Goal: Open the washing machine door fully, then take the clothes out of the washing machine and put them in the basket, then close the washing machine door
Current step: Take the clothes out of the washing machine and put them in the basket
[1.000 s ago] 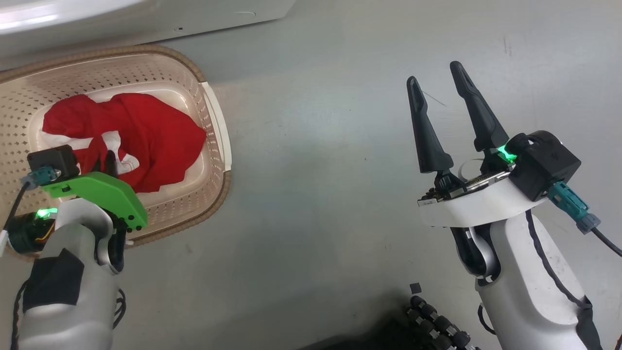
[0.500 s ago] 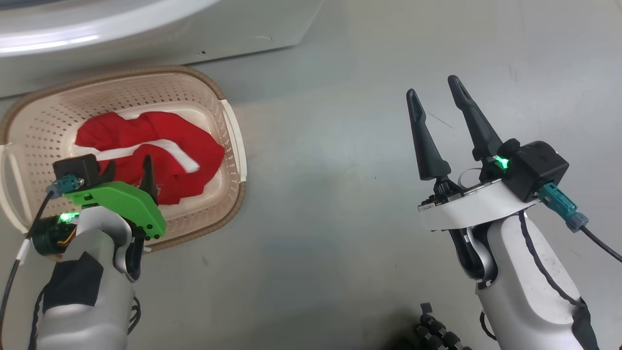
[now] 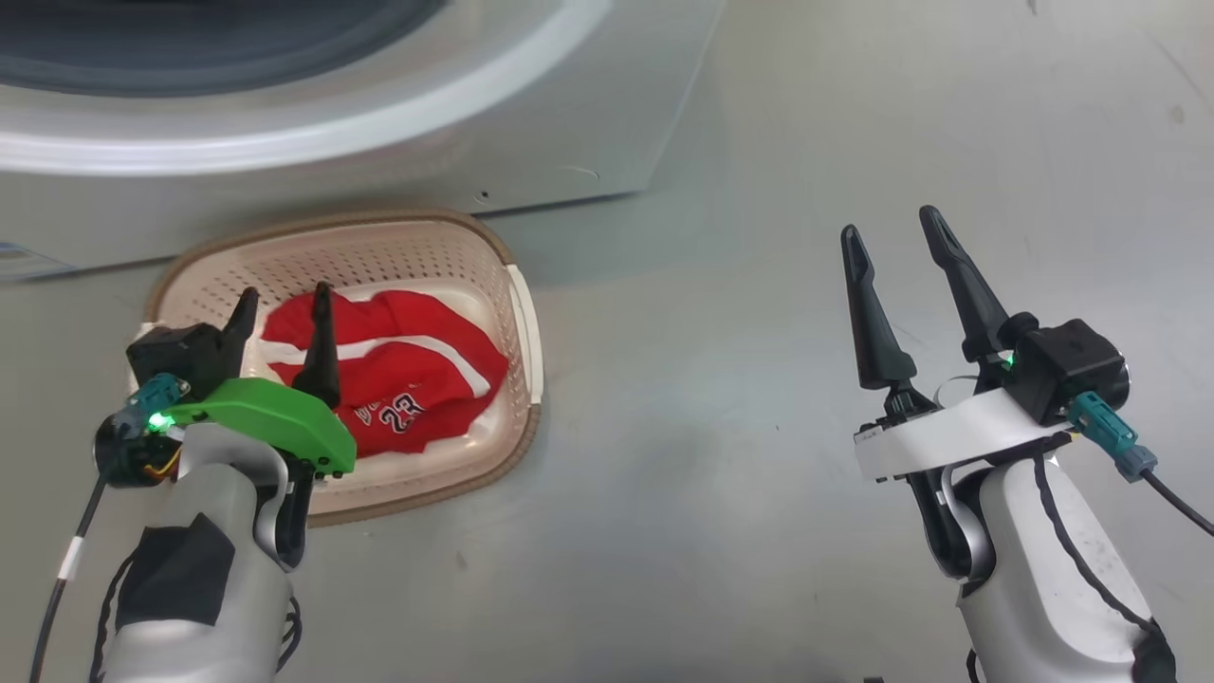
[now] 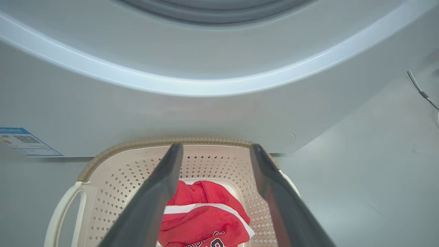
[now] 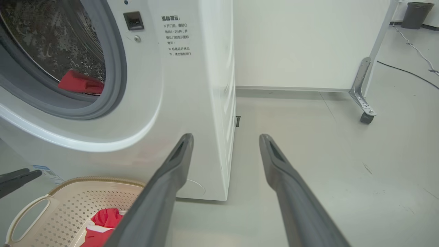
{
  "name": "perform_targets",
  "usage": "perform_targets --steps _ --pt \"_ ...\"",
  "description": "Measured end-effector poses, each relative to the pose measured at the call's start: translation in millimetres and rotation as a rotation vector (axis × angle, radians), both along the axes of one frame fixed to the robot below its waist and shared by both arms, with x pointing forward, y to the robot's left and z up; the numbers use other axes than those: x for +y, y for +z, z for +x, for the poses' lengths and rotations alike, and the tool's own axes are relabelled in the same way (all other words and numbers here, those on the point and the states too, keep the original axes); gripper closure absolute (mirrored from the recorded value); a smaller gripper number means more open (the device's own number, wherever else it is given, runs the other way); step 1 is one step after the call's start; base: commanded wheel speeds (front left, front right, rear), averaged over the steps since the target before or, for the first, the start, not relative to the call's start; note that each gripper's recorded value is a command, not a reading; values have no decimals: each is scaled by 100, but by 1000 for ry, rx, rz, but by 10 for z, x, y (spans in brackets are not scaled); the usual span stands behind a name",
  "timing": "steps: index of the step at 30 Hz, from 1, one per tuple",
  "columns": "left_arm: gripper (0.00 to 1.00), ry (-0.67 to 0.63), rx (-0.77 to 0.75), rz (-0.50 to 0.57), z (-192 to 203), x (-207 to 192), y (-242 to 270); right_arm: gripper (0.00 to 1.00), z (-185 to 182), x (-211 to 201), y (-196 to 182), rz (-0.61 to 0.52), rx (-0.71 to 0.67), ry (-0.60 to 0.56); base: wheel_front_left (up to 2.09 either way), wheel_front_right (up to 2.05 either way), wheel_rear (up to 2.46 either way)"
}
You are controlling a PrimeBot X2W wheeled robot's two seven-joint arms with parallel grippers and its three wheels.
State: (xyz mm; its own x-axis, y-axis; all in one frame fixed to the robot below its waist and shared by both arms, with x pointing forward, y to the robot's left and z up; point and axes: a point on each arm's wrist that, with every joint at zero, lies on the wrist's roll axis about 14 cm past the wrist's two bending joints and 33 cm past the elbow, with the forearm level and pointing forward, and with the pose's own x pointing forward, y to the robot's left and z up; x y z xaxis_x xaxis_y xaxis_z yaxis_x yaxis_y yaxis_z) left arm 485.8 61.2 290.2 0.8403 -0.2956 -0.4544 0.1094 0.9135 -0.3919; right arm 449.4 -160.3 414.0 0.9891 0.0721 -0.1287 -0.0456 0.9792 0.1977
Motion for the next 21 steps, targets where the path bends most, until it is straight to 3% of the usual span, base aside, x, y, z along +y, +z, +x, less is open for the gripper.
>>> perform_targets --steps 14,21 --pt "0 31 -388 52 99 262 1380 0 -254 102 261 -11 -44 34 0 0 0" --pt "0 72 -446 102 -243 480 1638 0 -422 209 402 -6 -71 65 0 0 0"
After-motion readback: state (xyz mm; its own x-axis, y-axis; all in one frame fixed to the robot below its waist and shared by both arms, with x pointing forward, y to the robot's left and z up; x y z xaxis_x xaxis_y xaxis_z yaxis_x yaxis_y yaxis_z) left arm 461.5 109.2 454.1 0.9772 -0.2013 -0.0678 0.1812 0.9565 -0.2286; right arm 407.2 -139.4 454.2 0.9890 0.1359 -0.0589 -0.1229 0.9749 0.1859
